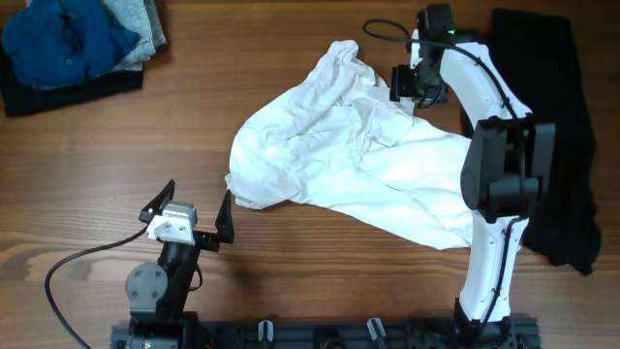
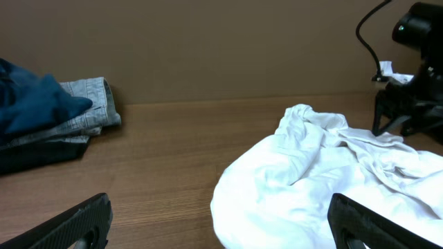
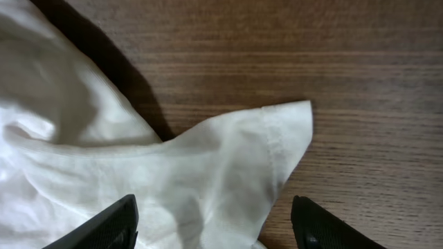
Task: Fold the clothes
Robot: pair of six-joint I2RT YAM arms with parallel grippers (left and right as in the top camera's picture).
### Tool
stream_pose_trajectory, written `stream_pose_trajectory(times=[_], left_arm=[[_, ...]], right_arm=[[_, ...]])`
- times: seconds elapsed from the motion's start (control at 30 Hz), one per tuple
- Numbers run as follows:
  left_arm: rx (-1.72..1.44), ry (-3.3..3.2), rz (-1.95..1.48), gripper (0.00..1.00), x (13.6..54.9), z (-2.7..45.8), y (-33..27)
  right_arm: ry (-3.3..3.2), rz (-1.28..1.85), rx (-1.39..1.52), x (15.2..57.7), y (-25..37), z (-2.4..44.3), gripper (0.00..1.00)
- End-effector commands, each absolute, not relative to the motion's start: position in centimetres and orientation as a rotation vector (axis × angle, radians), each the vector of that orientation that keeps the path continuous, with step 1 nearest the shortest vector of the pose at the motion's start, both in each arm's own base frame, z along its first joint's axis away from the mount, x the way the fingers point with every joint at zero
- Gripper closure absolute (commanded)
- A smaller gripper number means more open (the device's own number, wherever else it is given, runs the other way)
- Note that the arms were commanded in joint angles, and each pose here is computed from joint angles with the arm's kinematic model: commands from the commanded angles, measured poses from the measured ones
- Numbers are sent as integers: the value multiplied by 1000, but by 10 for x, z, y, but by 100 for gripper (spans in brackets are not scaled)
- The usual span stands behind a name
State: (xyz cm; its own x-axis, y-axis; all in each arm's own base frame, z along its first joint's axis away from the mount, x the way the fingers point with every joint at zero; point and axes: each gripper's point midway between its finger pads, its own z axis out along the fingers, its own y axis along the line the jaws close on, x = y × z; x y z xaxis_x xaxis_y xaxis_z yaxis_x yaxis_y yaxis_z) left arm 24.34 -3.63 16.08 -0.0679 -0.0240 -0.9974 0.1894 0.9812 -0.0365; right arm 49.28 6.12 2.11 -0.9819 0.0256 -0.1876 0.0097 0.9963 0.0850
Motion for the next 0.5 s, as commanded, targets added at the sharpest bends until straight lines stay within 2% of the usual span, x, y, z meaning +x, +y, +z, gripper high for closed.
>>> stream_pose_trajectory(times=[0.0,0.13,0.27,0.33,0.4,0.47], left_arm=[[136,1633,-166,0,243,159,-36],[136,1633,-166,0,243,159,-36],[136,1633,-166,0,243,159,-36],[136,1633,-166,0,243,159,-36],[136,1634,-166,0,243,159,-36],[136,1633,-166,0,243,159,-36]], right_arm=[[3025,90,54,480,58,1,28],[3043,83,82,479,57,-11,25],[3003,90,80,489,58,-11,28],[2988,92,79,492,59,-10,44],[2982,94,80,494,59,-10,77],[2964,97,79,498,59,-9,96]])
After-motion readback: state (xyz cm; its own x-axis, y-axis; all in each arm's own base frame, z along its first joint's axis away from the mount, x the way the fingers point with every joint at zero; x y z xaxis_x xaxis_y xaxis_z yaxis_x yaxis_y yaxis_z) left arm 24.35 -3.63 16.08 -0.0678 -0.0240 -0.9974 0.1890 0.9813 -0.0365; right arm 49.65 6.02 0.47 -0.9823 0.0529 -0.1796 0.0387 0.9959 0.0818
